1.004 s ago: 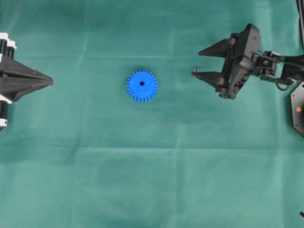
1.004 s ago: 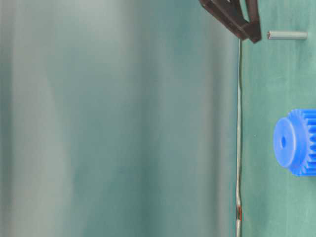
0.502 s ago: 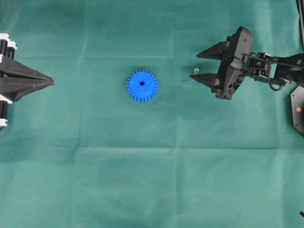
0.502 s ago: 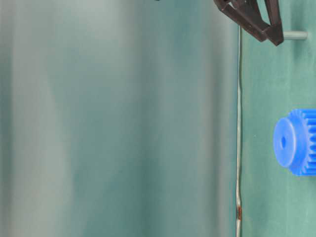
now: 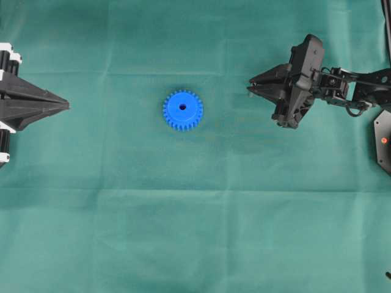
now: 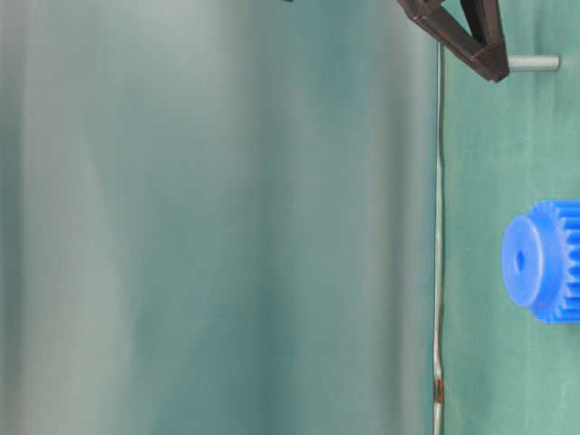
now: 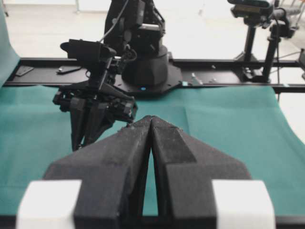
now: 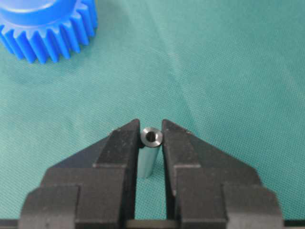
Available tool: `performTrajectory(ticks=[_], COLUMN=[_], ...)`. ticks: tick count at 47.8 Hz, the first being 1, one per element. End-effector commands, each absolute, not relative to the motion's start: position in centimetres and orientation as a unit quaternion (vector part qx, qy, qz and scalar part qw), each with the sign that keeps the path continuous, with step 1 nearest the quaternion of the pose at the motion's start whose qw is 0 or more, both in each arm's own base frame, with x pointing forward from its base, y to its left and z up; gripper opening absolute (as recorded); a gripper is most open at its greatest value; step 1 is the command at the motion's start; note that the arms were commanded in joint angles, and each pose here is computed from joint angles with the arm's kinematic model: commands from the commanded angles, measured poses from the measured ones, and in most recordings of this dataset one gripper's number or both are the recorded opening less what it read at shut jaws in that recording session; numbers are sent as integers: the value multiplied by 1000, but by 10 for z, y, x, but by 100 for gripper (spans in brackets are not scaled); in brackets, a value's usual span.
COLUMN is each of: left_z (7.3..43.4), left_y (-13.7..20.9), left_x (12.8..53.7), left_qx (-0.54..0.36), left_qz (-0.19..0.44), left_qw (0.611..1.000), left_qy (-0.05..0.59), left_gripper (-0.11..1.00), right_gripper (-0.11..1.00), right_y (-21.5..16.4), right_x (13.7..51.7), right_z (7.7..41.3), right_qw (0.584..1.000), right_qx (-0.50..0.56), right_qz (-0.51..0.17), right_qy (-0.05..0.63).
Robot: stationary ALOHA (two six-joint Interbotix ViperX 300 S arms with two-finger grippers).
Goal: Insert the shaft placed at a random location into the center hole of the medium gear at another random location.
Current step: 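Lift the held shaft up off the table with the right gripper, then carry the shaft left over the blue gear's center hole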
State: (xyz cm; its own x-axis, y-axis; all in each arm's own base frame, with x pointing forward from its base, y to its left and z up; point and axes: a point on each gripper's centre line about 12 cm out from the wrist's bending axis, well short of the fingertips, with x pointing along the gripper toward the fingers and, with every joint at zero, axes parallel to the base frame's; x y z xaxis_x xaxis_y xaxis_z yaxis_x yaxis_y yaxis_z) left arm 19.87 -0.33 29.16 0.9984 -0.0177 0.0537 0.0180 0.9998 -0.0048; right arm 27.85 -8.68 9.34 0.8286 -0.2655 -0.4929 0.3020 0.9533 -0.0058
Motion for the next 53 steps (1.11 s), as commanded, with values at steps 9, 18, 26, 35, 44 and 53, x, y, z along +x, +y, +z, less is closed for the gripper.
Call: performTrajectory(ticks=[9,18,26,35,44,53], left_z=[299,299,300,300,300,300], left_y=[-4,-4,-4,-4,-4,-4], left_x=[201,200,200,200,200,200], left_qx=[-2,-1,-1,-1,-1,-1], left_qz=[-11,-11,-11,-11,-11,-11], left_qw=[999,999,999,999,999,999], left_qy=[-35,-37,-38,-38,-38,-38], left_gripper=[0,0,0,0,0,0], right_gripper=[16,16,16,16,16,16], right_y=[-87,-87,-88,-87,-87,-87], right_x=[286,287,288,289,288,288], right_z=[102,112,137,162,172,172], right_qw=[962,964,968,968,968,967], right_qx=[24,24,22,21,20,21], right_qz=[-143,-145,-145,-143,-143,-143], right_qy=[233,220,205,207,207,209])
